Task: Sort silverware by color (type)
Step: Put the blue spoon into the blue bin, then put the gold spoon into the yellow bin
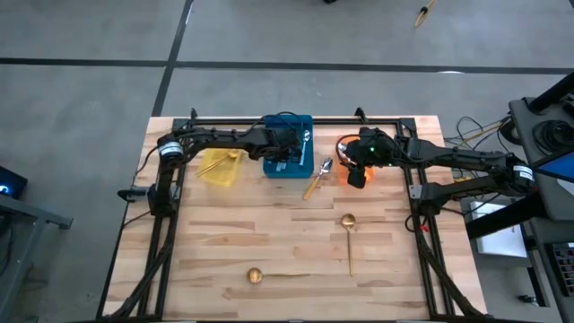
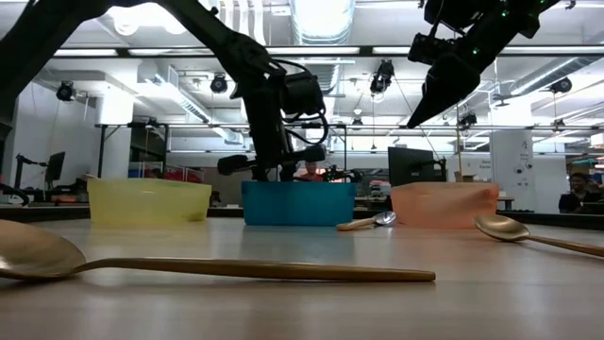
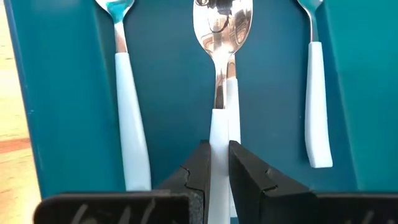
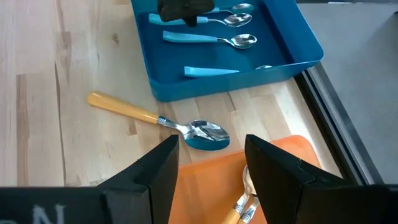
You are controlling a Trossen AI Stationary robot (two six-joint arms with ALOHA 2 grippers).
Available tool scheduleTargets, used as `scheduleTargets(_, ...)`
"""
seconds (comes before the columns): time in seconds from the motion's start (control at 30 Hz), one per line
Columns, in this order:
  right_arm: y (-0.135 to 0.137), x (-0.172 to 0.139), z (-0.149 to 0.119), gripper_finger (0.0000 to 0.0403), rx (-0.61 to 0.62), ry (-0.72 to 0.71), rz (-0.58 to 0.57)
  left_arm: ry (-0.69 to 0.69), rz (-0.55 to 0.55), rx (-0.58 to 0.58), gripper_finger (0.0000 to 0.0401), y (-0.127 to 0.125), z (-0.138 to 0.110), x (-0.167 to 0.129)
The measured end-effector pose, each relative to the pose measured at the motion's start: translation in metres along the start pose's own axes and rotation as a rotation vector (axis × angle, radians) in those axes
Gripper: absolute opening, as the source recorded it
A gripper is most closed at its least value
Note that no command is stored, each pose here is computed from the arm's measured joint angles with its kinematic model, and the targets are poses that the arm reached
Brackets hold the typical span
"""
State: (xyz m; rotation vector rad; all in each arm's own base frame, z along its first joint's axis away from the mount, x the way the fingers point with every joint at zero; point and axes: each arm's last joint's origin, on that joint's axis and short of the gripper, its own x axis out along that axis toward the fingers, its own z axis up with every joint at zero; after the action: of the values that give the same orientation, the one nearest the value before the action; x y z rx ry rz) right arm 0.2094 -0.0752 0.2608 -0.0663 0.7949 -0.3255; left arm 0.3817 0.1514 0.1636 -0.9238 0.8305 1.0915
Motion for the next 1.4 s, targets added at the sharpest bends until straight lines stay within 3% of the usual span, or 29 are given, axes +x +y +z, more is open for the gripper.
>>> scheduleTargets(0.37, 0.0, 0.0, 0.001, 0.0176, 0.0, -0.006, -0.001, -0.013, -0.003, -0.019, 0.0029, 0.0, 0.002, 0.0)
scheduleTargets(0.73, 0.0, 0.0, 0.001, 0.0176, 0.0, -0.007, -0.001, -0.022, -0.017, -0.03, 0.0099, -0.001, 0.003, 0.0)
scheduleTargets(0.87, 0.0, 0.0, 0.002, 0.0176, 0.001, -0.018, -0.003, -0.038, -0.047, 0.024, 0.0111, -0.005, 0.003, -0.014)
scheduleTargets(1.0, -0.001, 0.0, 0.003, 0.0176, 0.002, -0.033, -0.005, -0.078, -0.105, 0.136, 0.0113, -0.013, -0.004, -0.043)
scheduleTargets(1.13, -0.001, 0.0, 0.006, 0.0176, 0.005, -0.066, -0.011, -0.187, -0.131, 0.349, 0.0113, -0.026, -0.027, -0.084)
scheduleTargets(1.4, -0.003, -0.001, 0.016, 0.0176, 0.022, -0.162, -0.026, -0.339, -0.21, 0.894, 0.0113, -0.043, -0.121, -0.164)
